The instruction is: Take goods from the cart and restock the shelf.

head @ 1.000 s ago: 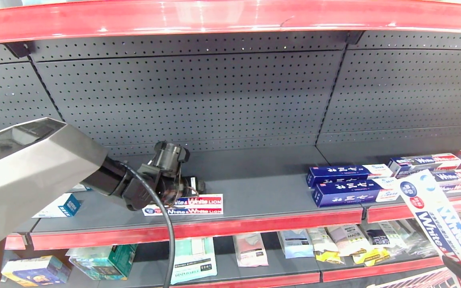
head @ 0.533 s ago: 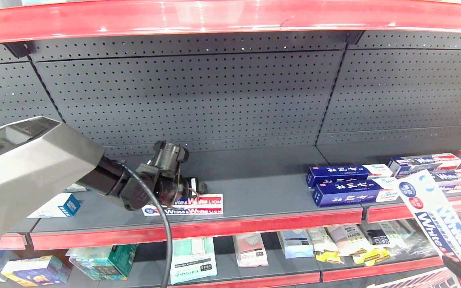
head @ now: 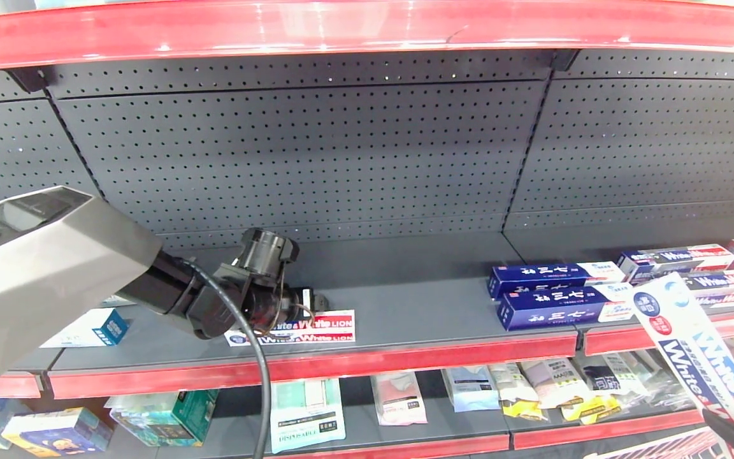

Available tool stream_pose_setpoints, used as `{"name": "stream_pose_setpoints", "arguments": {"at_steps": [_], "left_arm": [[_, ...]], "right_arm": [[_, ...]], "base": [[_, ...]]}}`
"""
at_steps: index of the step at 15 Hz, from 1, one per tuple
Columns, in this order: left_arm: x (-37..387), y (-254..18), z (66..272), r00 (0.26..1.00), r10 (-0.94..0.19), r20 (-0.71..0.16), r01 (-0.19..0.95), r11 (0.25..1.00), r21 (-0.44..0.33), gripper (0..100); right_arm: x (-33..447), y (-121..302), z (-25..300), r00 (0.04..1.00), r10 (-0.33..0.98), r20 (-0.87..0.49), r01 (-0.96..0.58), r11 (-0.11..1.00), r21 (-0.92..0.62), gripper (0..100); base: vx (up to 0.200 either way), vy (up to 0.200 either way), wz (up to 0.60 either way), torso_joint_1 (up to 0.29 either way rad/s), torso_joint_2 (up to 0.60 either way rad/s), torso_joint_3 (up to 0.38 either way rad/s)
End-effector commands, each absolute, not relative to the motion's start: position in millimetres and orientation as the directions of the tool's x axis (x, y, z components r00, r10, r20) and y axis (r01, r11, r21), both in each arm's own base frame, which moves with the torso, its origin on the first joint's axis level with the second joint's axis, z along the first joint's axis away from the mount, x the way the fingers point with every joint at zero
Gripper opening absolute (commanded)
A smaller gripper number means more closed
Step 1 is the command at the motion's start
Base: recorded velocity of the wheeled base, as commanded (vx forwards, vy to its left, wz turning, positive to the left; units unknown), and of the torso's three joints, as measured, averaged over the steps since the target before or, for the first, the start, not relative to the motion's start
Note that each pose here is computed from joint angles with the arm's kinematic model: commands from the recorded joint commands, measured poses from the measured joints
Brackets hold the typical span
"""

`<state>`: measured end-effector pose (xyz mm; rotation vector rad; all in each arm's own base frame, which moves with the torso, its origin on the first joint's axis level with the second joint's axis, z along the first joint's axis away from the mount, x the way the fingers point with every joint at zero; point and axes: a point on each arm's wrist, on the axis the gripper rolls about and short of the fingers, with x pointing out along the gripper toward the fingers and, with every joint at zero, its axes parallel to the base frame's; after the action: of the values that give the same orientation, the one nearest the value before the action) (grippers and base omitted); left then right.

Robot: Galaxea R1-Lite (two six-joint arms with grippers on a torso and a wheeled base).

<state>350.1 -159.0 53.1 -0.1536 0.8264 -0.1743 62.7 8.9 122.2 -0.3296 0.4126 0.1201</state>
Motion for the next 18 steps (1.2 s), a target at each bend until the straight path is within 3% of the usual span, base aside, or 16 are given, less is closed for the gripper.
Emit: {"name": "stream_pose_setpoints", "arguments": {"at_steps": [1, 11, 18], "left_arm": [[348, -158, 50, 0.654, -0.213, -0.726, 0.094, 0.975, -0.201, 100], [344, -155, 46, 0.635, -0.220, -0.741, 0.112, 0.975, -0.193, 100], [338, -151, 56, 0.637, -0.219, -0.739, 0.119, 0.975, -0.186, 100]], "right_arm": [[63, 9, 122, 0.908, 0.048, -0.416, -0.182, 0.940, -0.290, 0], [61, 9, 119, 0.906, 0.047, -0.420, -0.183, 0.940, -0.288, 0], [61, 9, 118, 0.905, 0.047, -0.422, -0.183, 0.940, -0.288, 0]], "base": [[0.000, 0.000, 0.00, 0.000, 0.00, 0.000], [0.000, 0.000, 0.00, 0.000, 0.00, 0.000], [0.000, 0.000, 0.00, 0.000, 0.00, 0.000]]}}
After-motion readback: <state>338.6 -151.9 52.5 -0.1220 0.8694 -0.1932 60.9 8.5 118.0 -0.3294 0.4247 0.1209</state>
